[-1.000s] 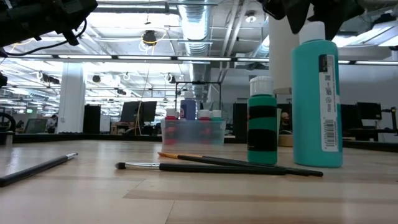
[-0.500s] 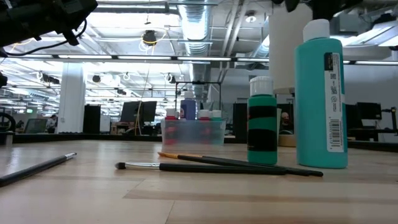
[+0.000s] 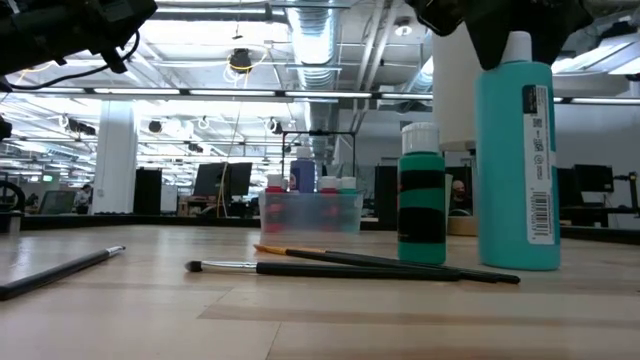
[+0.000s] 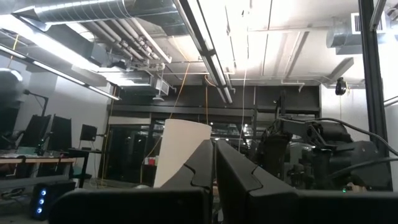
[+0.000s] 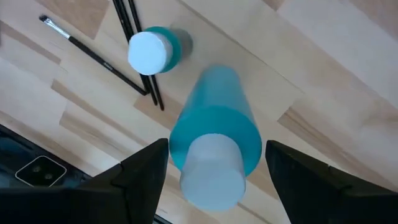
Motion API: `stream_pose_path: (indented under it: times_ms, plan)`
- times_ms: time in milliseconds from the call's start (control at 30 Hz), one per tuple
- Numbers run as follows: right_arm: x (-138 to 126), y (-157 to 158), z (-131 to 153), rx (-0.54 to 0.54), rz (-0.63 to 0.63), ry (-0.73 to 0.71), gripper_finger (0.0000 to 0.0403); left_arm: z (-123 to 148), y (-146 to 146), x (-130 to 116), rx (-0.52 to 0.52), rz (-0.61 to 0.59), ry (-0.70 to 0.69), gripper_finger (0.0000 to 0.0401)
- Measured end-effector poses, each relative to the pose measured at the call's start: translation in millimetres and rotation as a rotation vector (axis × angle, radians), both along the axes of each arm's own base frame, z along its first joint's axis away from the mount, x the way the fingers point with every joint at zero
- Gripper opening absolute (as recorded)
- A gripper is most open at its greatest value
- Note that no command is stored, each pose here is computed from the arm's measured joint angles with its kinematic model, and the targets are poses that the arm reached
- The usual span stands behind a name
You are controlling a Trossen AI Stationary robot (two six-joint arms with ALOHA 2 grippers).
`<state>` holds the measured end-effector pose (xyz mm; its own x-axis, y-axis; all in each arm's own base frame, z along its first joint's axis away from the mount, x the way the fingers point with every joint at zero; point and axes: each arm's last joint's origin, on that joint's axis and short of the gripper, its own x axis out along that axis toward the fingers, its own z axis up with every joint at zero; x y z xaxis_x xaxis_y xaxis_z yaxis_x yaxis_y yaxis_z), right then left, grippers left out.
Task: Pick & Place Paint Supplies
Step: Put the large light blue paint bottle into the transparent bin
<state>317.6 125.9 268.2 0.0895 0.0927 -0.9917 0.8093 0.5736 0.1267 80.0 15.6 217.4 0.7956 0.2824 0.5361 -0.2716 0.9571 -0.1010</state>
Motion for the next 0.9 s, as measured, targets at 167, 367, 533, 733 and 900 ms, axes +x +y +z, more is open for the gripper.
stream_pose_path:
  times_ms: [167, 367, 533, 733, 900]
  plan:
    - [-2, -1, -2, -0.013, -0.015, 0.034, 0.0245, 0, 0, 0, 0.0, 0.0, -0.001, 0.0002]
    - [-1, -1, 0, -0.004, -0.019, 0.018, 0.0179, 0, 0, 0, 0.0, 0.0, 0.0, 0.0002]
    - [-2, -2, 1, -0.009, -0.026, 0.028, 0.0139, 0, 0, 0, 0.0, 0.0, 0.0, 0.0002]
    - [-2, -5, 3, -0.012, -0.071, 0.048, 0.0111, 0, 0, 0, 0.0, 0.001, 0.0, 0.0002]
    - [2, -13, 10, -0.039, -0.07, 0.042, 0.0111, 0, 0, 0, 0.0, 0.0, 0.0, 0.0002]
